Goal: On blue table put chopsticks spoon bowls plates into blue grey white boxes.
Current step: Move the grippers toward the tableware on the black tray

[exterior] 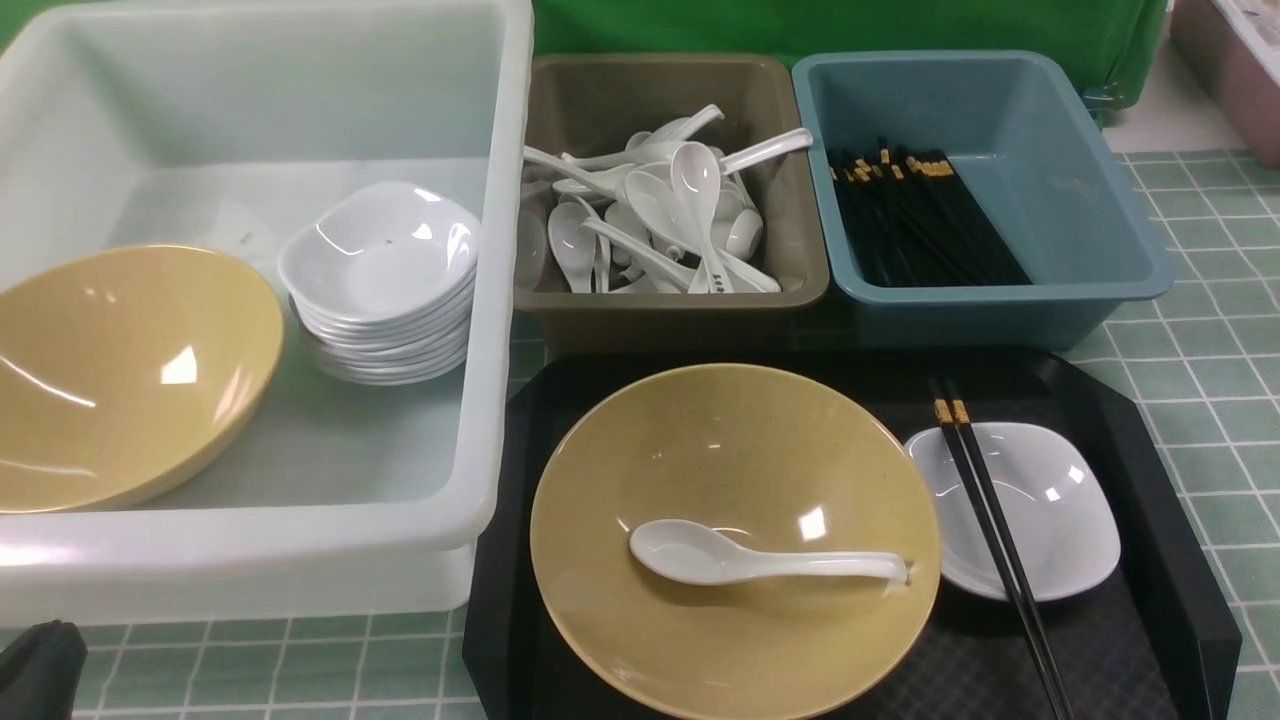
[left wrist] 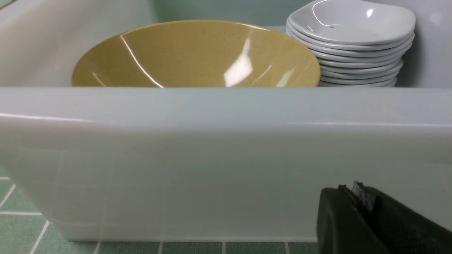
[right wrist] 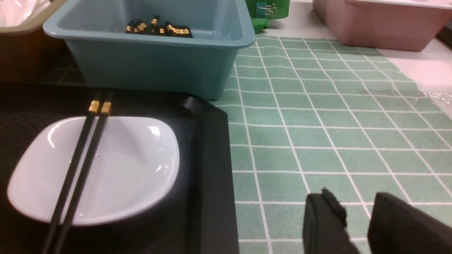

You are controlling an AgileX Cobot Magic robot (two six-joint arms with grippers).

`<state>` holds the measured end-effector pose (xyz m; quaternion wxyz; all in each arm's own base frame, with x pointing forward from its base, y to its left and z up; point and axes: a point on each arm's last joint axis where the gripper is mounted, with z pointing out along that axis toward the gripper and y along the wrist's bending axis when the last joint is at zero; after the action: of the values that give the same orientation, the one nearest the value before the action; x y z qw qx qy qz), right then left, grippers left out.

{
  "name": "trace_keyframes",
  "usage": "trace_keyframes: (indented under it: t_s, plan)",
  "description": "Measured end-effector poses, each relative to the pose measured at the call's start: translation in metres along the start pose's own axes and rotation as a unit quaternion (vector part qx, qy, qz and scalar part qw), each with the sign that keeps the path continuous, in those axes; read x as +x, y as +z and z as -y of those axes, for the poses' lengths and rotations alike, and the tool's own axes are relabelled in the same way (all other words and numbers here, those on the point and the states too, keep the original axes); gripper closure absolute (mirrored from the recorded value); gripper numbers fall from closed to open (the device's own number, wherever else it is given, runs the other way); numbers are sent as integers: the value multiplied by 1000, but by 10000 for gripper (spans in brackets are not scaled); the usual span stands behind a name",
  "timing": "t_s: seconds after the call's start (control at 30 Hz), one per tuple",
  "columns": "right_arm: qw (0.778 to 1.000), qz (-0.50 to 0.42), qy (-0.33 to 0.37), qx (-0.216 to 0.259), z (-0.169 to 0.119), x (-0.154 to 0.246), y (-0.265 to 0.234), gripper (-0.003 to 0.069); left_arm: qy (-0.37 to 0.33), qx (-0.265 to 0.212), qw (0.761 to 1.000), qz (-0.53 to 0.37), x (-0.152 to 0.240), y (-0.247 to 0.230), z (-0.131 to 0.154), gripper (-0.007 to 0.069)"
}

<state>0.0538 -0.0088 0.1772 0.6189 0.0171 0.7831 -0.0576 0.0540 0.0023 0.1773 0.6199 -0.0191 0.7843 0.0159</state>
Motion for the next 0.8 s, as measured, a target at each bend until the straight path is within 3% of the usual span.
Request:
trace_keyframes:
  t_s: [0.57,0.67,0.7,0.73,0.77,0.8]
  plan:
    - [1000,0,3,0,0,0,0,419,-5,1,1000,0,0,0,0,624]
    - [997,0,71,0,0,0,0,419,-118,23,993,2,-1,0,4,624]
    - [995,0,100,0,0,0,0,419,-184,36,982,3,-2,0,6,624]
    - [989,0,146,0,0,0,0,419,-259,50,965,8,-4,0,8,624]
    - [980,0,201,0,0,0,0,419,-365,71,928,14,-7,-1,11,624]
    - [975,0,223,-1,0,0,0,419,-406,79,910,15,-8,-1,12,624]
